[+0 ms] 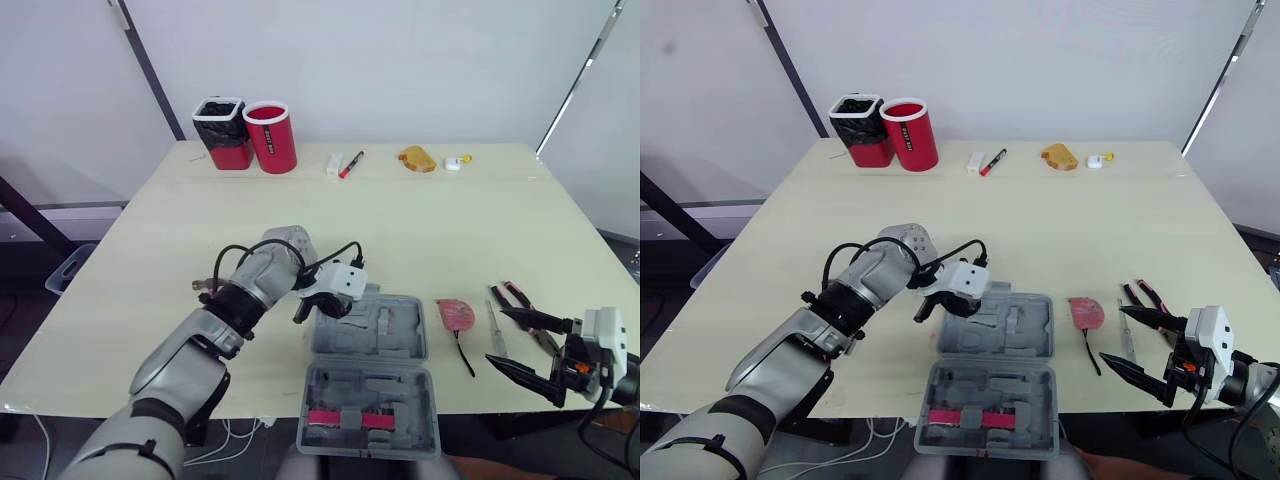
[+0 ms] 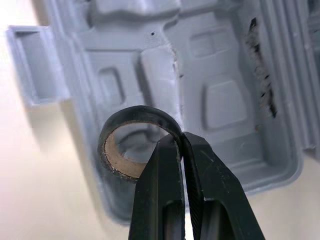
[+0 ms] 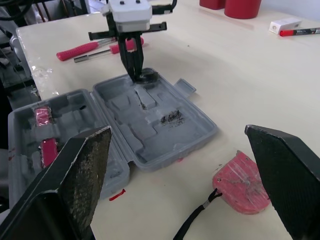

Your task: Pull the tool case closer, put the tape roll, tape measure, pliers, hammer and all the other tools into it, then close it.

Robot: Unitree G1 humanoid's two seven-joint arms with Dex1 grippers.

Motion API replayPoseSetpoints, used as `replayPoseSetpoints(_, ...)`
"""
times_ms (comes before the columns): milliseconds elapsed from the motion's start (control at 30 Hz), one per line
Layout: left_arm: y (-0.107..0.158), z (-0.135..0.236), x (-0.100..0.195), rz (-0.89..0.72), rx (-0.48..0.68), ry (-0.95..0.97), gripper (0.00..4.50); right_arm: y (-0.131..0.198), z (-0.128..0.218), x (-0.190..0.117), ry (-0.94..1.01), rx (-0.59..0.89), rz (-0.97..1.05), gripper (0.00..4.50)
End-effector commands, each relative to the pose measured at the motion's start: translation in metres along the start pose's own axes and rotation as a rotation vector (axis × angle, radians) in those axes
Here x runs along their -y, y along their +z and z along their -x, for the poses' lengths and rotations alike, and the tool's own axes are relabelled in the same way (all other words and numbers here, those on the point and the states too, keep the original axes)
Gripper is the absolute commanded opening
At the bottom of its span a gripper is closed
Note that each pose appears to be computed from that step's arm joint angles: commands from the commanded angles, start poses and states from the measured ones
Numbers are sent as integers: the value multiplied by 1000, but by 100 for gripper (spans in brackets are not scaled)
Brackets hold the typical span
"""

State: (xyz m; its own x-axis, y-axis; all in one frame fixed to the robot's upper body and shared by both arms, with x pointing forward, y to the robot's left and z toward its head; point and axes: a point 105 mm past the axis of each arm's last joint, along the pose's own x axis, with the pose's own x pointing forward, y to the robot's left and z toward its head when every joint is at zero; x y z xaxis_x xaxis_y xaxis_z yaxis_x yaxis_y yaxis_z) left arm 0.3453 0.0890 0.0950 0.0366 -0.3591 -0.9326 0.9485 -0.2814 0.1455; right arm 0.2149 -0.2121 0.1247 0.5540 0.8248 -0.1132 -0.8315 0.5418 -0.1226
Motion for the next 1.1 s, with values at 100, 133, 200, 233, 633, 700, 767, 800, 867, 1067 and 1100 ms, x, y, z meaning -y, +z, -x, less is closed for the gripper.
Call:
replayPoseSetpoints(100, -1, 5, -5, 6, 9, -9, 2, 8, 1, 0, -20, 23, 40, 450)
replayPoseSetpoints(133, -2, 4, -5, 8, 9, -15, 2, 8, 0, 0, -21, 24, 40, 450)
replayPoseSetpoints(200, -2, 3, -6, 14, 12, -21, 2, 8, -1, -1, -23, 26, 41, 450)
replayPoseSetpoints(233, -3, 3, -7, 14, 8, -21, 2, 9, -2, -1, -25, 26, 43, 450)
replayPoseSetpoints(633, -9, 2, -10, 22, -17, -27, 2, 9, -1, -3, -29, 13, 53, 450)
replayPoseSetpoints(700, -10, 3, -11, 28, -17, -26, 2, 8, -1, -3, -28, 13, 53, 450)
replayPoseSetpoints(767, -11, 4, -13, 39, -17, -19, 2, 7, -1, -3, -28, 12, 53, 450)
replayPoseSetpoints(800, -11, 5, -13, 43, -16, -17, 2, 7, -2, -3, -27, 12, 54, 450)
replayPoseSetpoints(867, -11, 6, -14, 51, -13, -15, 2, 7, -2, -3, -27, 12, 55, 450)
replayPoseSetpoints(1067, -13, 7, -14, 53, -18, -21, 2, 6, -2, -3, -28, 7, 56, 450)
replayPoseSetpoints(1100, -14, 7, -13, 54, -18, -23, 2, 6, -2, -3, -28, 6, 56, 450)
